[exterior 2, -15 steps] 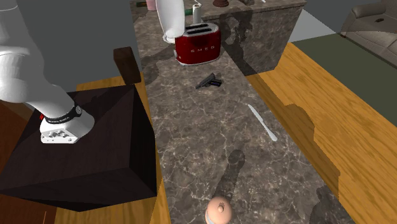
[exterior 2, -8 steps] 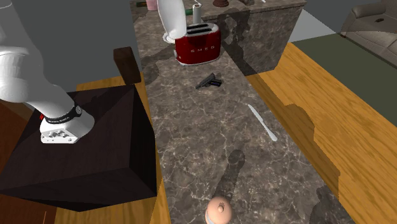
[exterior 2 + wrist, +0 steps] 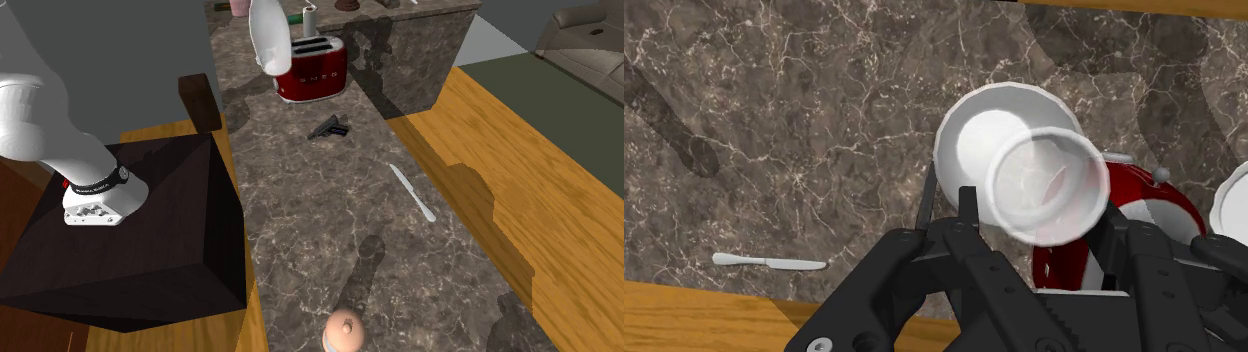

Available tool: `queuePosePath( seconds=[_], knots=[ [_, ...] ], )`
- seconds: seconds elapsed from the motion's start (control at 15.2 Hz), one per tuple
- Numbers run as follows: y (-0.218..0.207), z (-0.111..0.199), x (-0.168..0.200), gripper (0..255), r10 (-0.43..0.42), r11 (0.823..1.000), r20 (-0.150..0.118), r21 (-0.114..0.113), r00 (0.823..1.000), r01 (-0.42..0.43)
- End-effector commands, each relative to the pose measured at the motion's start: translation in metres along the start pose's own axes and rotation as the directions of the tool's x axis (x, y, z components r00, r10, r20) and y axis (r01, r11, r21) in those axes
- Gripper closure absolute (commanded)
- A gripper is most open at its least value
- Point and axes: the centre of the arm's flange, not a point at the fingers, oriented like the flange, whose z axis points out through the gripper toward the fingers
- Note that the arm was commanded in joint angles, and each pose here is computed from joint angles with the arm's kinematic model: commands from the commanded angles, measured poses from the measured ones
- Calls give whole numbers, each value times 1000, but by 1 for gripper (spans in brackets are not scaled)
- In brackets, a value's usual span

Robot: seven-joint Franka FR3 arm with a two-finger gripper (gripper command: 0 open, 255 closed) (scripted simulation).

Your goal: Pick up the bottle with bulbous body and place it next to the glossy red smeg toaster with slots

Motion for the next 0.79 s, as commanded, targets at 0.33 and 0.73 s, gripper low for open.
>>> queuePosePath(
  seconds=[0.33, 0.73],
  knots=[
    [0, 37, 5, 255, 0, 1000, -1, 0, 1000, 0],
    [0, 68, 10, 255, 0, 1000, -1, 0, 1000, 0]
  ],
)
